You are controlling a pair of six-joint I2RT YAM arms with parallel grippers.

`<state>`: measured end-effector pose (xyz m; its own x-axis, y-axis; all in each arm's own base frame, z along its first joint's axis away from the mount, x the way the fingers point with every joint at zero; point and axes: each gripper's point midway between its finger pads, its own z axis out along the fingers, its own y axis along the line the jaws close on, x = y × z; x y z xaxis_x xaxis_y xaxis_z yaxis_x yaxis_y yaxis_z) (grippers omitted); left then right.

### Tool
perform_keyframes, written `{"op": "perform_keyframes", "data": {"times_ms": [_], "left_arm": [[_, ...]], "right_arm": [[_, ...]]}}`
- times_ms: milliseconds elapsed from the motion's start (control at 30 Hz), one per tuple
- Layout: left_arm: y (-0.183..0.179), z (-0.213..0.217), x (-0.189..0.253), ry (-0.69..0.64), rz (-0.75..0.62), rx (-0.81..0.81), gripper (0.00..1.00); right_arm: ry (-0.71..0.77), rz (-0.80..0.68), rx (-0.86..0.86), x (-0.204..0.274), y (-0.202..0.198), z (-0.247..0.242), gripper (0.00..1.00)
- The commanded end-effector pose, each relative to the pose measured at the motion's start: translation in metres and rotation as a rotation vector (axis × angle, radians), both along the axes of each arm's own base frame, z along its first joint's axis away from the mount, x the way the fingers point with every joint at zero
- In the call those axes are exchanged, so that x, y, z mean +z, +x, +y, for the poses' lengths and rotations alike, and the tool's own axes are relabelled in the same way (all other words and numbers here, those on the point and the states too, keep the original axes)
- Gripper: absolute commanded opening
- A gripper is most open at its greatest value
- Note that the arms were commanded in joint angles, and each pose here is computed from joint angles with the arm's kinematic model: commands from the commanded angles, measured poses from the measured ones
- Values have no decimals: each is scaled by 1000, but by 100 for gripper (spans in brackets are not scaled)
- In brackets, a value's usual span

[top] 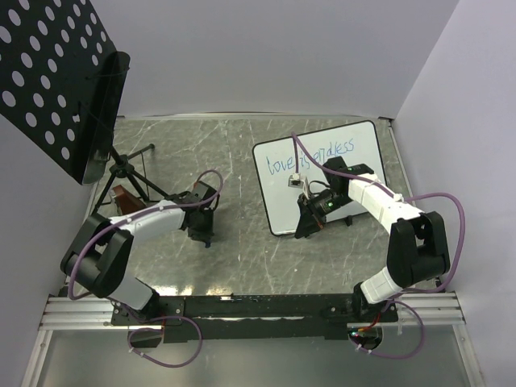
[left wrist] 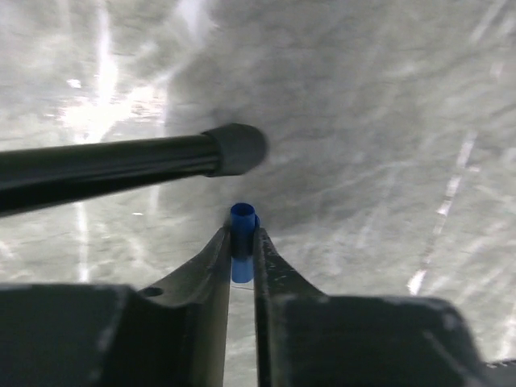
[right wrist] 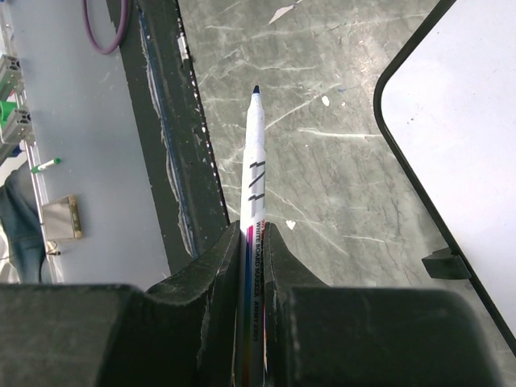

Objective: Write a sentence on the whiteboard
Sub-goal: Pick up the pen cap from the center of the board, then insert the pen cap into the whiteboard marker.

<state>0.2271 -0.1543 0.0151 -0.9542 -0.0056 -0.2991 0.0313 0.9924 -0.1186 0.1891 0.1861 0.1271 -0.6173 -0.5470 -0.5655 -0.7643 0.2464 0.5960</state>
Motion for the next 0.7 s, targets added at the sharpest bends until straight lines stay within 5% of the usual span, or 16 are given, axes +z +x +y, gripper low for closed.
{"op": "perform_keyframes", "data": {"times_ms": [0, 133, 667], "left_arm": [[-26, -23, -16, -102, 95, -28, 12], [-27, -57, -12, -157, 54, -175, 1], [-35, -165, 65, -300, -440, -846, 1]], "right_arm": [[59, -81, 9, 24, 4, 3, 0], [49, -77, 9, 19, 5, 2, 0], [13, -54, 3, 5, 6, -1, 0]]}}
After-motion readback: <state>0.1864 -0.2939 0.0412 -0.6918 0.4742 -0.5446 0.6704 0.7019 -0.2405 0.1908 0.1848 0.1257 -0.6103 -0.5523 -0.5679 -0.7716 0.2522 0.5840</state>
